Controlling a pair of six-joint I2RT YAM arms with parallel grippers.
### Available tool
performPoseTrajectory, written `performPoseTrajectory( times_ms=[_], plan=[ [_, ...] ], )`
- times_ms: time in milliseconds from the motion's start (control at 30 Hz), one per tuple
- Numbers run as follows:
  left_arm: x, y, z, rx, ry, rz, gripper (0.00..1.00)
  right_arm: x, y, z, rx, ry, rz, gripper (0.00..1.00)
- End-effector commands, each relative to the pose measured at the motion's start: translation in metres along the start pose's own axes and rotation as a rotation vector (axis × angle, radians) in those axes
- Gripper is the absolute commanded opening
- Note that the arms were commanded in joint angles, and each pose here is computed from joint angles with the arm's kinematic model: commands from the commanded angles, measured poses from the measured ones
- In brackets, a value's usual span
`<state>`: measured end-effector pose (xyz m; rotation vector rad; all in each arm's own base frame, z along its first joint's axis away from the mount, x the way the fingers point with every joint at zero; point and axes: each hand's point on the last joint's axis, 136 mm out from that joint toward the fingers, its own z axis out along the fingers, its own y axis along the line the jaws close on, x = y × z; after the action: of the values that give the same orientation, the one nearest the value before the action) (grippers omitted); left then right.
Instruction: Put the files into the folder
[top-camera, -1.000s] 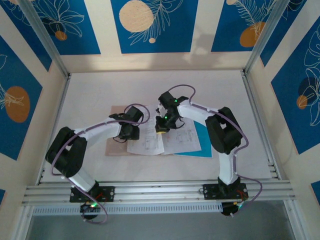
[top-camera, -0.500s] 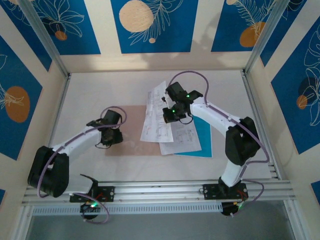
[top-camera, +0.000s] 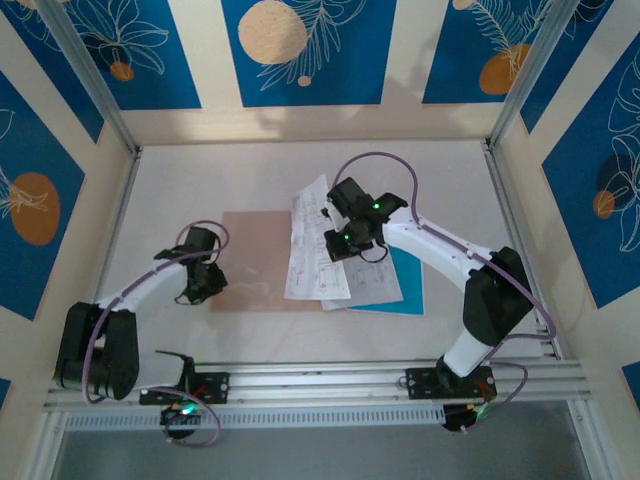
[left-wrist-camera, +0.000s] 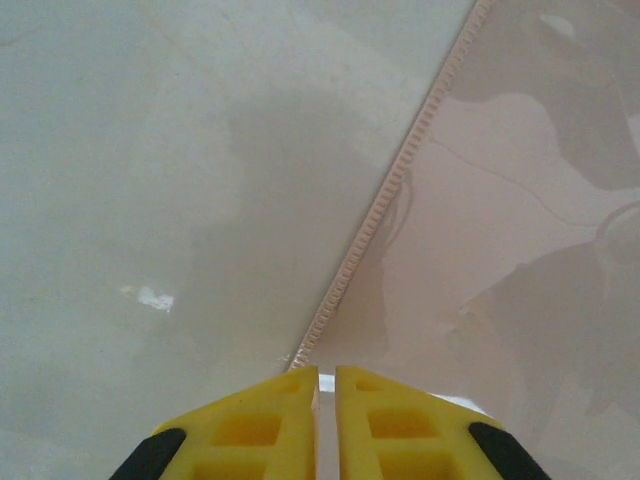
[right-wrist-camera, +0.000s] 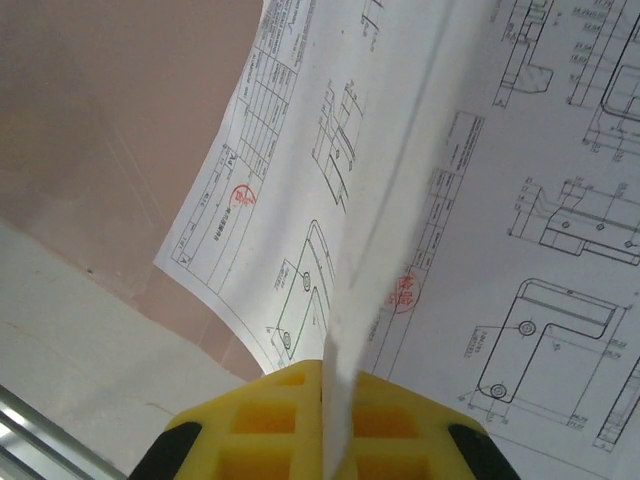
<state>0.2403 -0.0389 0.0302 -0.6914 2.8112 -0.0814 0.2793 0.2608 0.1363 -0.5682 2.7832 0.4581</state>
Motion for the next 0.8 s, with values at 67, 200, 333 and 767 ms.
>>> performPoseTrajectory(
  times_ms=[67, 200, 333, 767],
  plan=[
    [0.008, 0.008, 0.002, -0.005, 0.019, -0.008, 0.07, 0.005, 0.015, -0.005, -0.076, 0.008, 0.041, 0.0],
    [0.009, 0.012, 0.003, -0.019, 0.02, -0.006, 0.02, 0.005, 0.02, 0.002, -0.136, 0.022, 0.064, 0.0],
    [0.011, 0.016, 0.002, -0.033, 0.016, -0.005, 0.0, 0.004, 0.019, 0.01, -0.205, 0.032, 0.096, 0.0],
    [0.019, 0.026, 0.01, -0.047, 0.045, -0.02, 0.0, -0.01, 0.014, 0.038, -0.403, 0.052, 0.125, 0.0]
  ],
)
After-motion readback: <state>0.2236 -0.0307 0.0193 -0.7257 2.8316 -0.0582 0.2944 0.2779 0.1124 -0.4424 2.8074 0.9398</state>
